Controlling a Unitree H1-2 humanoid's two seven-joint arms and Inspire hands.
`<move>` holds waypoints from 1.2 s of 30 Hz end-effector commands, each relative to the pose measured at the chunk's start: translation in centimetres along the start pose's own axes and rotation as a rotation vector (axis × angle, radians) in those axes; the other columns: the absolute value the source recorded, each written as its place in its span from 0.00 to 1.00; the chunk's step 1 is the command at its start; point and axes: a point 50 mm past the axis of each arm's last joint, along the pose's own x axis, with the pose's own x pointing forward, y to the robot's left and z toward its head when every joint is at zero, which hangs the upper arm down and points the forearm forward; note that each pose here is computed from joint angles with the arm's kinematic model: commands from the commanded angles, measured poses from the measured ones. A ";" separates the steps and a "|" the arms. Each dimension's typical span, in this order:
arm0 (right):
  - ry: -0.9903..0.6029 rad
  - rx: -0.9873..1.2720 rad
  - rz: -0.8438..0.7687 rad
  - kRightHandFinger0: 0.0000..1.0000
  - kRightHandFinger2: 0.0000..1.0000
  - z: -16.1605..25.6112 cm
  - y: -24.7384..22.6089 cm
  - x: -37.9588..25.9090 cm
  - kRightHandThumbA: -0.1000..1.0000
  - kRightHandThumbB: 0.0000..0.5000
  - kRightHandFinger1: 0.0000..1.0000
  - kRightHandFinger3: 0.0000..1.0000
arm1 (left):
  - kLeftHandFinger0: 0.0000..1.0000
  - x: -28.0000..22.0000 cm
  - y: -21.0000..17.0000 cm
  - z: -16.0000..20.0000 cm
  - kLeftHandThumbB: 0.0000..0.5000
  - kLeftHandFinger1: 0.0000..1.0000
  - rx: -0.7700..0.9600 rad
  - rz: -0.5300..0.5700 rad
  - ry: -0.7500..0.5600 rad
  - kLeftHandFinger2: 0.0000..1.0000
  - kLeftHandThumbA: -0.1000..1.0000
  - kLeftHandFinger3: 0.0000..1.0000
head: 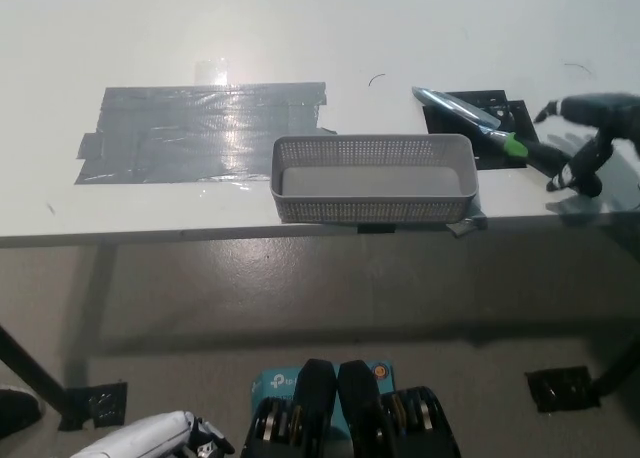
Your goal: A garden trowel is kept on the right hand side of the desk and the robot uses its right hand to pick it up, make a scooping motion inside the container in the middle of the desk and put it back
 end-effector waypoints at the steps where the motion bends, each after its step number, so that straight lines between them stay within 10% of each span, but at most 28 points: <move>1: -0.052 0.021 -0.125 1.00 1.00 -0.7 -4.7 -4.7 0.78 1.00 1.00 1.00 | 0.65 -0.7 0.4 -0.1 0.35 0.66 0.024 0.045 0.010 0.75 1.00 0.90; 5: -0.190 0.140 -0.371 1.00 1.00 0.0 -3.2 -8.5 0.67 1.00 1.00 1.00 | 0.63 -0.5 0.5 -0.1 0.34 0.65 0.033 0.043 0.003 0.75 1.00 0.89; 9: -0.291 0.250 -0.488 1.00 1.00 1.4 1.1 -9.4 0.60 0.64 1.00 1.00 | 0.65 -0.4 0.6 -0.1 0.33 0.67 0.025 0.041 0.003 0.76 1.00 0.91; 15: -0.422 0.442 -0.534 1.00 1.00 4.0 7.9 -8.9 0.42 0.41 1.00 1.00 | 0.63 -0.1 0.6 0.1 0.35 0.66 0.023 0.035 -0.005 0.75 1.00 0.90; 28: -0.528 0.805 -0.430 1.00 1.00 10.1 23.8 -4.8 0.24 0.35 1.00 1.00 | 0.66 0.7 0.3 0.2 0.29 0.67 0.018 0.045 -0.033 0.75 1.00 0.92; 36: -0.511 0.759 -0.362 0.87 0.94 10.1 25.1 -3.4 0.10 0.38 0.95 1.00 | 0.61 0.5 0.6 0.0 0.18 0.62 0.009 0.088 -0.043 0.70 1.00 0.87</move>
